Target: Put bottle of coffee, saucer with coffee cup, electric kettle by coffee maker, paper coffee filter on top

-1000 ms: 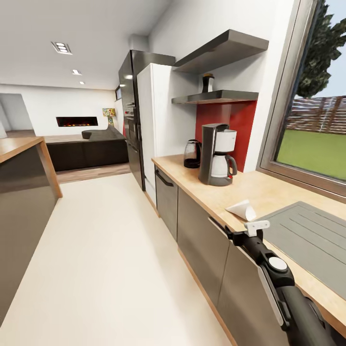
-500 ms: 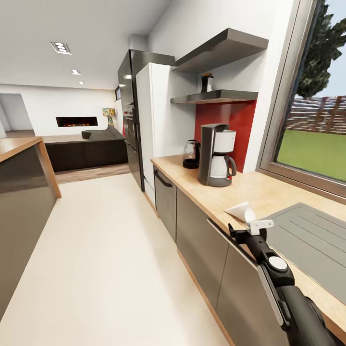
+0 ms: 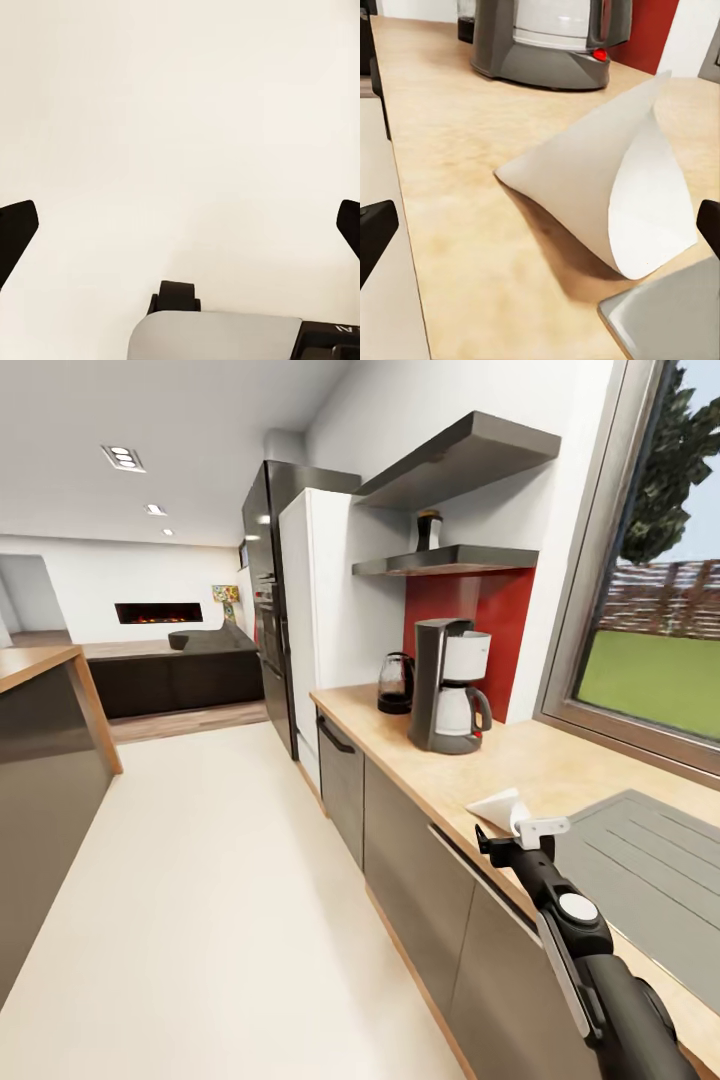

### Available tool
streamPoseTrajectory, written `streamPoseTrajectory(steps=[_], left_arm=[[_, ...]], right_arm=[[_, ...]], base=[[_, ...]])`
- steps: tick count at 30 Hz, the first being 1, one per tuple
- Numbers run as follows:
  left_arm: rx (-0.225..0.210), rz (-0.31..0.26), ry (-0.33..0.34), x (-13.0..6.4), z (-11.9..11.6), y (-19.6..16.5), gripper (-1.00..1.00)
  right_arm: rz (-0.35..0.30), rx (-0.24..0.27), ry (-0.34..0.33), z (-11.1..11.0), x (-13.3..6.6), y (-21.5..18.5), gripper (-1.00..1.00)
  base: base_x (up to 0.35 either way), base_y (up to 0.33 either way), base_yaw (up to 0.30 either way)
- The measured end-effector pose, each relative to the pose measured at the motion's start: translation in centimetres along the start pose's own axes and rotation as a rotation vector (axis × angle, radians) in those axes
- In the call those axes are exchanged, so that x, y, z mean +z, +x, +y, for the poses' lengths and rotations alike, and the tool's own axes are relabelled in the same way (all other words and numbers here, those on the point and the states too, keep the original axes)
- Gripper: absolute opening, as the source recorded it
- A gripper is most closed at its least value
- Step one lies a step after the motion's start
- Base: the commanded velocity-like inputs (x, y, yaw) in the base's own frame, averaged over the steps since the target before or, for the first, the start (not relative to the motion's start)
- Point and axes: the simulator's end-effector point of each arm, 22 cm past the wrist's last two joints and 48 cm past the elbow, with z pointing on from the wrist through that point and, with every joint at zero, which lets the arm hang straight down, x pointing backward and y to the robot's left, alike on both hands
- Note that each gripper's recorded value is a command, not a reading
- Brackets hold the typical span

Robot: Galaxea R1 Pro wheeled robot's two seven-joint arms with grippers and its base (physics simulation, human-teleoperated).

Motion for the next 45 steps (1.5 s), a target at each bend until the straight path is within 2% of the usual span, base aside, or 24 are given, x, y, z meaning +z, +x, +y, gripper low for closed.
streamPoseTrajectory(steps=[22,45], left_arm=[[0.0,-0.001,0.0,0.0,0.0,0.0,1.0],[0.0,-0.001,-0.001,0.0,0.0,0.0,1.0]], right_arm=[[0.0,0.006,-0.002,0.0,0.0,0.0,1.0],[0.029,0.006,-0.004,0.2,0.2,1.4,1.0]], base=[[0.089,0.0,0.0],[0.014,0.0,0.0]])
